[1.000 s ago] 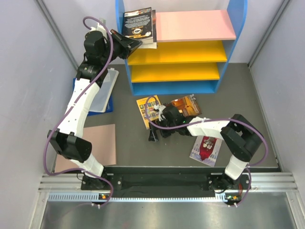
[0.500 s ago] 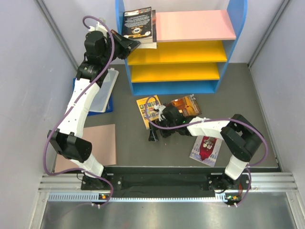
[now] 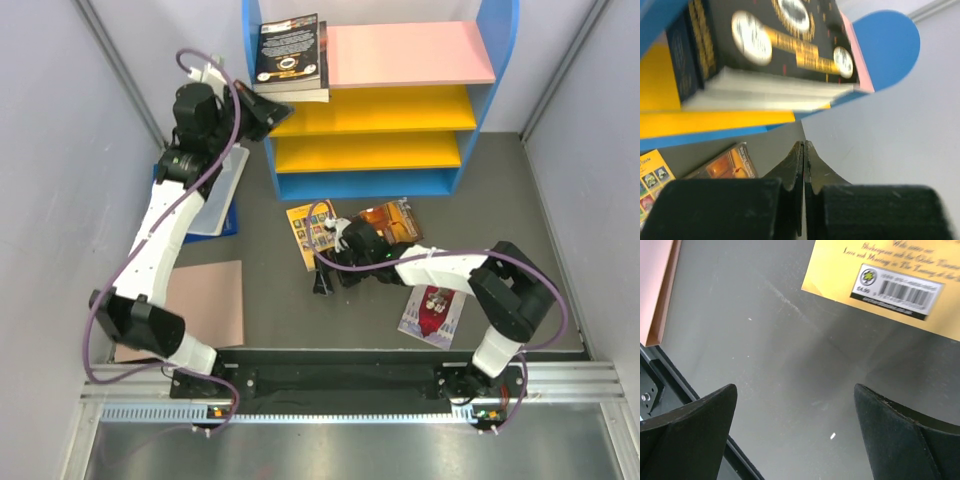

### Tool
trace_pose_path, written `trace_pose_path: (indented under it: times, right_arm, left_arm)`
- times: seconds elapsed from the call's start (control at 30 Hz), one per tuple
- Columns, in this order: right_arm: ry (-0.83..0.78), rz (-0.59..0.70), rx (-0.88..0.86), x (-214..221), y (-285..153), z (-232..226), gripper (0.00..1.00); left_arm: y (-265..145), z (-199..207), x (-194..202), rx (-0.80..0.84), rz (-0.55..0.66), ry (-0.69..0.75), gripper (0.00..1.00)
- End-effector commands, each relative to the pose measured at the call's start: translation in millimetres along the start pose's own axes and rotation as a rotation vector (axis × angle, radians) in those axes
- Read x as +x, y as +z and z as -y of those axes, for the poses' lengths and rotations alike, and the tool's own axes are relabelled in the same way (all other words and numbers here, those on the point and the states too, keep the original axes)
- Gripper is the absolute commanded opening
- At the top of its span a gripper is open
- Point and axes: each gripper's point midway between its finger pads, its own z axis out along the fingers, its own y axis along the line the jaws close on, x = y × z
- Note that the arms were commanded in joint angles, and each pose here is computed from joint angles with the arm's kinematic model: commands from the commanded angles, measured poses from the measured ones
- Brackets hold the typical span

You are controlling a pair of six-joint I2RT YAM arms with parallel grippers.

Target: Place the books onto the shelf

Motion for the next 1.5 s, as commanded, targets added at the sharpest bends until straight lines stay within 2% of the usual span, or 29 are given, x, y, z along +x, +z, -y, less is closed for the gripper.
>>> trace_pose_path:
  times: [0.0, 0.03, 0.1, 0.13, 0.17, 0.2, 0.33, 0.4, 0.43, 0.47, 0.67, 0.77, 0.8, 0.93, 0.97, 1.0, 1.13, 1.23, 1.27, 1.33, 1.37, 1.4, 1.43, 1.47]
  right_arm:
    - [-0.047, 0.150, 0.011, -39, -35, -18, 1.00]
    - [-0.037, 0.170, 0.028, -42, -39, -16, 1.00]
    - [-0.026, 0.195, 0.041, -43, -49, -15, 1.00]
    - [-0.010, 0.207, 0.052, -45, -52, -13, 1.00]
    - [0.000, 0.203, 0.063, -41, -54, -10, 1.00]
    - [0.007, 0.215, 0.073, -43, -59, -8, 1.00]
    - [0.066, 0.246, 0.176, -47, -75, 19, 0.99]
    - [0.100, 0.243, 0.220, -42, -85, 37, 1.00]
    - [0.138, 0.257, 0.254, -44, -92, 55, 1.00]
    - [0.163, 0.243, 0.271, -34, -94, 67, 1.00]
    - [0.286, 0.252, 0.334, -23, -118, 135, 1.00]
    - [0.353, 0.255, 0.357, -18, -127, 161, 1.00]
    - [0.368, 0.260, 0.350, -17, -130, 164, 1.00]
    - [0.488, 0.299, 0.411, -9, -159, 193, 1.00]
    - [0.506, 0.307, 0.418, -8, -165, 196, 1.00]
    - [0.516, 0.320, 0.414, -8, -171, 196, 1.00]
    - [0.576, 0.314, 0.473, 2, -197, 198, 1.00]
    - [0.623, 0.321, 0.494, 11, -207, 190, 0.90]
    - [0.638, 0.322, 0.491, 14, -207, 188, 0.70]
    - [0.701, 0.292, 0.505, 30, -205, 186, 0.46]
    - [0.722, 0.278, 0.510, 37, -203, 186, 0.18]
    - [0.760, 0.273, 0.522, 43, -201, 187, 0.04]
    - [0.795, 0.243, 0.535, 58, -196, 188, 0.00]
    - [0.814, 0.236, 0.545, 64, -195, 188, 0.00]
  left_arm:
    - [-49, 27, 21, 0.117, -0.007, 0.124, 0.00]
    - [-65, 33, 24, 0.129, 0.004, 0.149, 0.00]
    - [-70, 4, 52, 0.077, -0.051, 0.170, 0.03]
    - [-80, 1, 59, 0.068, -0.063, 0.181, 0.09]
    - [-81, -18, 79, 0.031, -0.115, 0.172, 0.13]
    - [-83, -30, 94, 0.014, -0.161, 0.179, 0.23]
    - [-91, -67, 156, -0.013, -0.347, 0.162, 0.46]
    - [-92, -79, 188, -0.023, -0.424, 0.182, 0.69]
    - [-92, -84, 196, -0.038, -0.436, 0.198, 0.93]
    - [-91, -90, 210, -0.070, -0.444, 0.226, 0.99]
    - [-80, -114, 231, -0.109, -0.467, 0.289, 0.99]
    - [-65, -118, 247, -0.106, -0.521, 0.310, 0.99]
    - [-61, -117, 253, -0.096, -0.545, 0.324, 0.96]
    - [-41, -120, 300, -0.088, -0.684, 0.370, 0.89]
    - [-38, -105, 312, -0.058, -0.708, 0.398, 0.88]
    - [-35, -113, 328, -0.076, -0.757, 0.416, 0.89]
    - [-27, -104, 369, -0.053, -0.833, 0.445, 0.94]
    - [-22, -99, 394, -0.027, -0.861, 0.428, 0.99]
    - [-23, -97, 402, -0.016, -0.877, 0.419, 0.99]
    - [-19, -101, 414, -0.023, -0.897, 0.404, 0.99]
    - [-17, -95, 419, -0.010, -0.904, 0.407, 0.99]
    - [-15, -100, 425, -0.020, -0.917, 0.407, 0.99]
    - [-13, -93, 429, -0.004, -0.920, 0.412, 0.99]
    - [-11, -92, 432, -0.002, -0.922, 0.414, 0.99]
